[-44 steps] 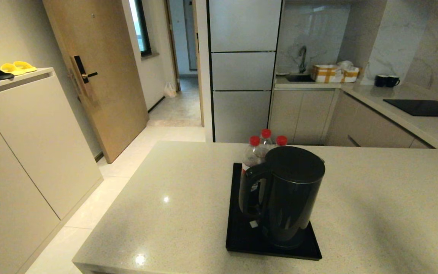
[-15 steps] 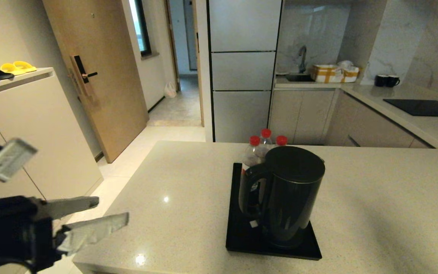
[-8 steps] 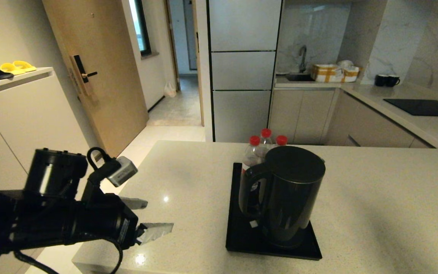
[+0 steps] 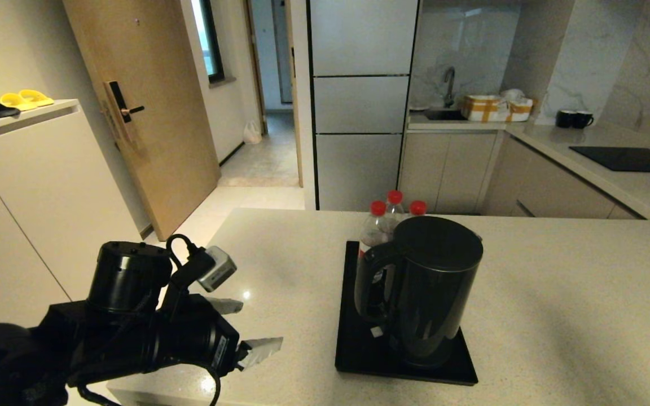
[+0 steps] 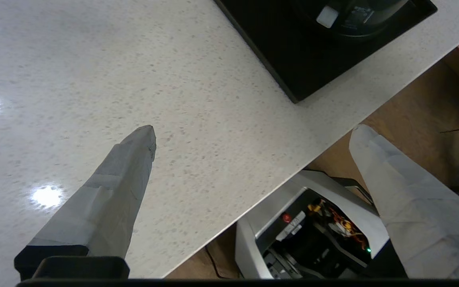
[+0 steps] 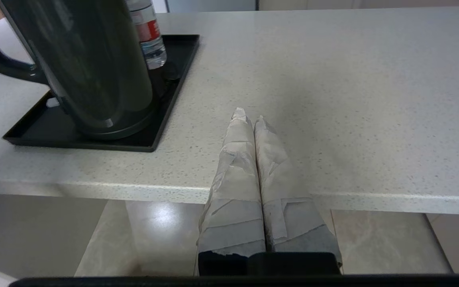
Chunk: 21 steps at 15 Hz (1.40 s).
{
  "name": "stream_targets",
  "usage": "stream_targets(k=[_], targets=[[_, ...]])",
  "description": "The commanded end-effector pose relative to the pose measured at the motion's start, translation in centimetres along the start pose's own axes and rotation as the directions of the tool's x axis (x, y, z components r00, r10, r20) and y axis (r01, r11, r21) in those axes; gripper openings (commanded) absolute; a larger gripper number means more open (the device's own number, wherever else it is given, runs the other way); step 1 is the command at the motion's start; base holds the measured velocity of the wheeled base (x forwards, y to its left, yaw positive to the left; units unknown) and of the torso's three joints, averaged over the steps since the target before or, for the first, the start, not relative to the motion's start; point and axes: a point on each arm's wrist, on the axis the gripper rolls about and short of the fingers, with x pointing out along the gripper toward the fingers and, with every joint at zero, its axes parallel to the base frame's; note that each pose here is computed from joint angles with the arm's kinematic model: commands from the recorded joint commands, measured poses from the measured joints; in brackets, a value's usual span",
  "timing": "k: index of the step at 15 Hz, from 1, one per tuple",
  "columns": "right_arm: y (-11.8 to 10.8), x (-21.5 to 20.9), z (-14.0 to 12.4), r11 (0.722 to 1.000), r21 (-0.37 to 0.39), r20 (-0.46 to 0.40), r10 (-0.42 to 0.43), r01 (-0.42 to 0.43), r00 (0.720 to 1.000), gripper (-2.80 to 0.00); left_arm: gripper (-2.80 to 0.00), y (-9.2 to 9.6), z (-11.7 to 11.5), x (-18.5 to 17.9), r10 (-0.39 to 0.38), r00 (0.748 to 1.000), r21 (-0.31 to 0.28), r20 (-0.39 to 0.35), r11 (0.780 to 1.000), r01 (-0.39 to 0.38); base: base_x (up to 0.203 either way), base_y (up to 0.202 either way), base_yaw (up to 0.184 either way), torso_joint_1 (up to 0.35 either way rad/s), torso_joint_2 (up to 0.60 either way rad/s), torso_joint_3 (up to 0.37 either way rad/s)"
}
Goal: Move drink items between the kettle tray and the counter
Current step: Pick up the kettle
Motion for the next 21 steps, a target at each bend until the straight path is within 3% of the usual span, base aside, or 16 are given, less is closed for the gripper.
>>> stream_targets(k=[1, 6, 8, 9, 18, 19, 21], targets=[[0.0, 0.0, 0.0, 1.0, 0.0, -0.001, 0.0, 0.0, 1.0, -2.8, 0.0, -0.8, 0.9, 0.5, -0.028, 0.999, -0.002, 0.019, 1.0, 0.028, 0.0, 0.0, 0.0, 0.0, 0.0, 0.0], [0.0, 0.0, 0.0, 1.0, 0.0, -0.001, 0.0, 0.0, 1.0, -2.8, 0.0, -2.9, 1.5, 1.4, -0.021, 1.0, 0.026, 0.015, 0.999, 0.021, 0.0, 0.0, 0.0, 0.0, 0.0, 0.0], [0.0, 0.0, 0.0, 1.0, 0.0, -0.001, 0.0, 0.0, 1.0, -2.8, 0.0, -2.9, 1.3, 1.4, -0.019, 1.0, 0.023, 0.01, 1.0, 0.019, 0.0, 0.0, 0.0, 0.0, 0.0, 0.0], [0.0, 0.0, 0.0, 1.0, -0.002, -0.001, 0.0, 0.0, 1.0, -2.8, -2.8, -3.0, 1.4, 1.1, -0.018, 1.0, 0.025, 0.023, 1.0, 0.017, 0.0, 0.0, 0.0, 0.0, 0.0, 0.0], [0.0, 0.0, 0.0, 1.0, 0.0, -0.001, 0.0, 0.0, 1.0, -2.8, -2.8, -3.1, 2.1, 2.0, -0.022, 0.999, 0.003, 0.03, 1.0, 0.022, 0.0, 0.0, 0.0, 0.0, 0.0, 0.0], [0.0, 0.0, 0.0, 1.0, 0.0, -0.001, 0.0, 0.0, 1.0, -2.8, -2.8, -3.2, 2.3, 2.2, -0.01, 0.999, 0.008, 0.032, 1.0, 0.01, 0.0, 0.0, 0.0, 0.0, 0.0, 0.0], [0.0, 0.0, 0.0, 1.0, 0.0, -0.001, 0.0, 0.0, 1.0, -2.8, -2.8, -4.5, 2.2, 5.1, 0.12, 0.993, 0.041, -0.005, 0.992, -0.12, 0.0, 0.0, 0.0, 0.0, 0.0, 0.0]])
